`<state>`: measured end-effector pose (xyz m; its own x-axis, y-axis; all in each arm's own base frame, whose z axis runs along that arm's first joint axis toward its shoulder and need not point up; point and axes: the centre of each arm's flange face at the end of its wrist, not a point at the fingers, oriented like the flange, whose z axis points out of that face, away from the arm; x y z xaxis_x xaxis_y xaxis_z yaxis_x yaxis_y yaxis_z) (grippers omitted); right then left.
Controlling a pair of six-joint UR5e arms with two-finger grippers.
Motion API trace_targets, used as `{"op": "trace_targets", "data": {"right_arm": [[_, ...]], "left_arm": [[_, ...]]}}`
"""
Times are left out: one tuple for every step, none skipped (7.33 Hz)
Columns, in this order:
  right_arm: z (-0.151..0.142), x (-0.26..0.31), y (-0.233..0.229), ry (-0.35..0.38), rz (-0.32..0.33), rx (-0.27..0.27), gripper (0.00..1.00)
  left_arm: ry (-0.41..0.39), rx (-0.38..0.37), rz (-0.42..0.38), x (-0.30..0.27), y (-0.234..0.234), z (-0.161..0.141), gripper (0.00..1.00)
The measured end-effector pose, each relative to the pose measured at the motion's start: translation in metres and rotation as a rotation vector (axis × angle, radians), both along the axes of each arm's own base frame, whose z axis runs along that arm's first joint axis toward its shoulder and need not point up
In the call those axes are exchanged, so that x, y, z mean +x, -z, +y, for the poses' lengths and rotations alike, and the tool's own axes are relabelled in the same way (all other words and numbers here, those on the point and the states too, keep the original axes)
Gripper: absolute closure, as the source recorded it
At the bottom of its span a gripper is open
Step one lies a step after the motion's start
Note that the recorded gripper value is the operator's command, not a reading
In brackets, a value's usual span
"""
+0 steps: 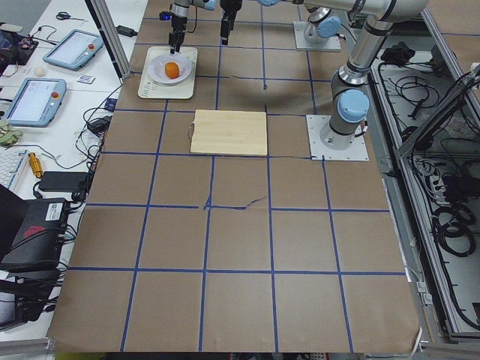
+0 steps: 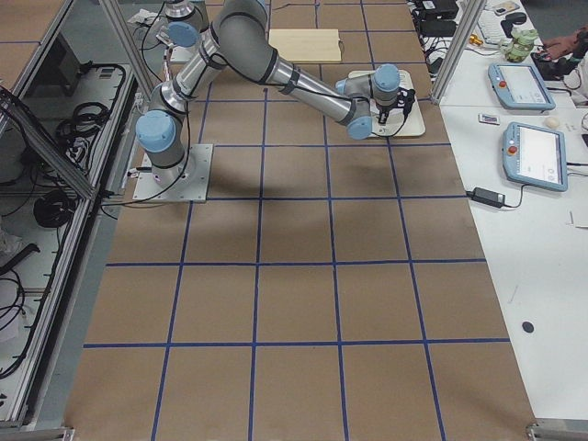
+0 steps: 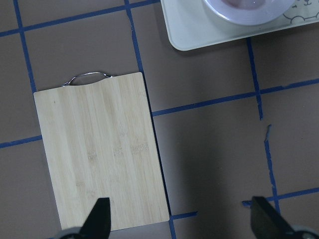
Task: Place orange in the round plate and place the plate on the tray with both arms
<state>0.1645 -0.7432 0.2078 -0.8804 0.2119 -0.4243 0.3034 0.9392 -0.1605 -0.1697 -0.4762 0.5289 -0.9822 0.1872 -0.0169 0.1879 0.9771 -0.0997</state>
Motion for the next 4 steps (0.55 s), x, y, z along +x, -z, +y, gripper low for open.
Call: {"op": "trace_targets", "data": {"right_arm": [[0.002, -0.010, -0.020, -0.028, 0.065, 0.005, 0.00], [0.011, -0.018, -0.049, -0.064, 0.135, 0.040, 0.00], [0.030, -0.025, -0.088, -0.100, 0.202, 0.099, 0.00], [0.057, -0.030, -0.128, -0.124, 0.256, 0.173, 0.00]], "left_arm": [[0.000, -0.001, 0.000, 0.000, 0.000, 0.000, 0.00], [0.000, -0.001, -0.001, 0.000, 0.000, 0.000, 0.00], [0.000, -0.001, -0.001, 0.000, 0.000, 0.000, 0.00], [0.000, -0.001, -0.001, 0.000, 0.000, 0.000, 0.00]]}}
